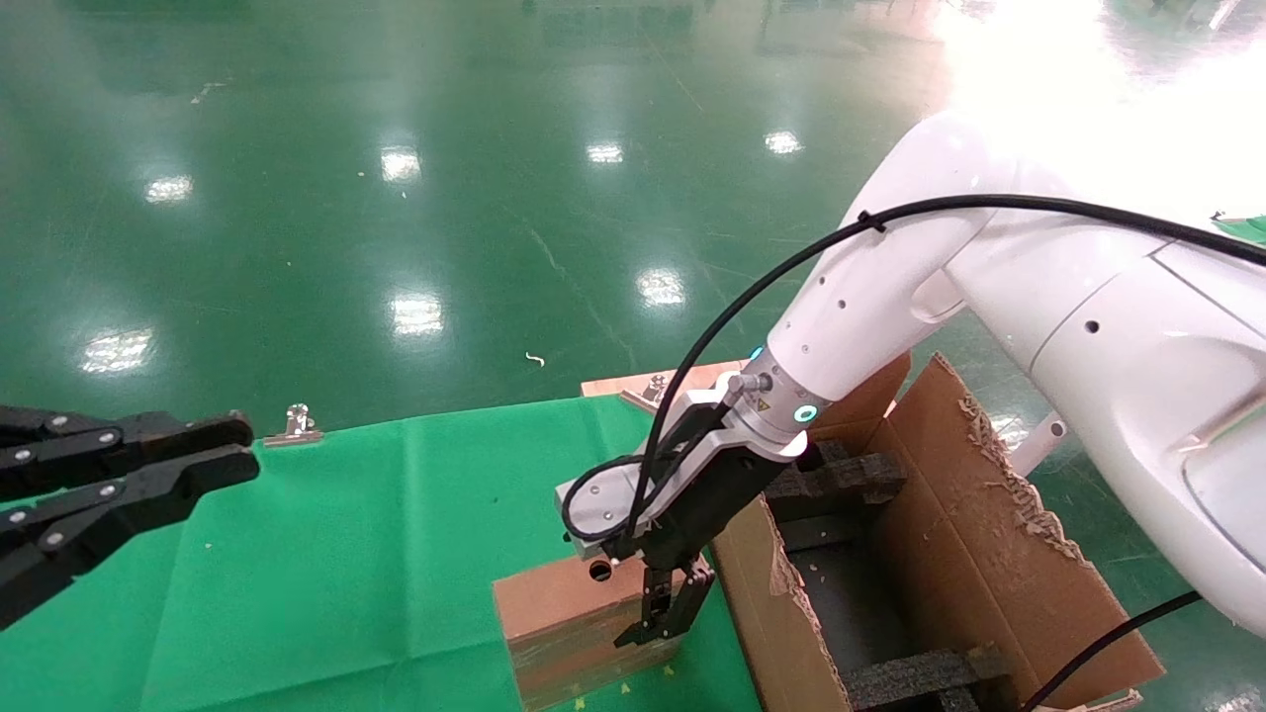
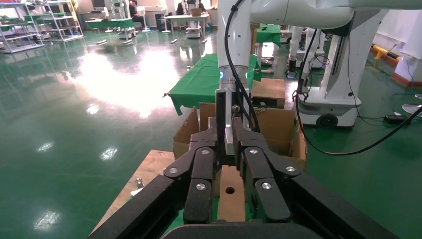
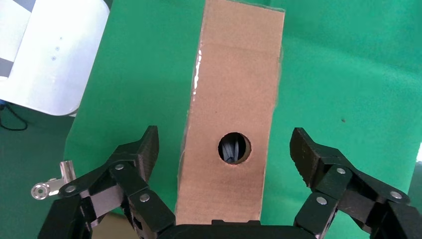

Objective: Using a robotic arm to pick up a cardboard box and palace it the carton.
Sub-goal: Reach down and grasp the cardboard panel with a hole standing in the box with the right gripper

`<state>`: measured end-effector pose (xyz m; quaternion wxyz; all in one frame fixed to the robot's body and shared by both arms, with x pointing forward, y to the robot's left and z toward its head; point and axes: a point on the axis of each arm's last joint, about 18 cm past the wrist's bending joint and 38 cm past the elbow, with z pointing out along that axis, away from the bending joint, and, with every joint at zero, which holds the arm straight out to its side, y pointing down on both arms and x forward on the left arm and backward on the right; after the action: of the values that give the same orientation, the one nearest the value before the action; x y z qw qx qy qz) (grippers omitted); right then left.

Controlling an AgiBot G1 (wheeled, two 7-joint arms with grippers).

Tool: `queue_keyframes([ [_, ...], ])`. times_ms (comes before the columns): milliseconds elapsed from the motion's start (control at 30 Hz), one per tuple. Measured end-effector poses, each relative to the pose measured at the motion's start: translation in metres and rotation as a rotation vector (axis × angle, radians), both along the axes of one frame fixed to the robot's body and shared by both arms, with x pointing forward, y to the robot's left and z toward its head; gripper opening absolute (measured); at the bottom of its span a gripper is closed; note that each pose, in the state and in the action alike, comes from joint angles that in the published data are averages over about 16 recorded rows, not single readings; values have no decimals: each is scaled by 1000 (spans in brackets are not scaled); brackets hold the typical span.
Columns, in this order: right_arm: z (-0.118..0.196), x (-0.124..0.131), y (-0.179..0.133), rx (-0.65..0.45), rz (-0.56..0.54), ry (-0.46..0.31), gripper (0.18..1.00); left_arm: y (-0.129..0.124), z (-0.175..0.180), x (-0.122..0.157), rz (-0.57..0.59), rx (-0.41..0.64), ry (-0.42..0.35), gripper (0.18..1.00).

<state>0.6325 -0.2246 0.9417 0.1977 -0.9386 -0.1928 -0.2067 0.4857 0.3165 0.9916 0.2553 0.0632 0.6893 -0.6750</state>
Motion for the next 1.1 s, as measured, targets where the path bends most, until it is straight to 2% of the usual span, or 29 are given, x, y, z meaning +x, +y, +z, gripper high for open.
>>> queue_keyframes([
  [333, -1, -1, -1, -2, 0, 1, 880, 0, 0, 0, 0, 0, 0, 343],
  [500, -1, -1, -1, -3, -1, 1, 800, 0, 0, 0, 0, 0, 0, 446],
  [867, -1, -2, -2, -4, -1, 2, 557, 0, 0, 0, 0, 0, 0, 728],
  [1100, 5, -1, -2, 1, -3, -14, 442, 0, 0, 0, 0, 0, 0, 850],
])
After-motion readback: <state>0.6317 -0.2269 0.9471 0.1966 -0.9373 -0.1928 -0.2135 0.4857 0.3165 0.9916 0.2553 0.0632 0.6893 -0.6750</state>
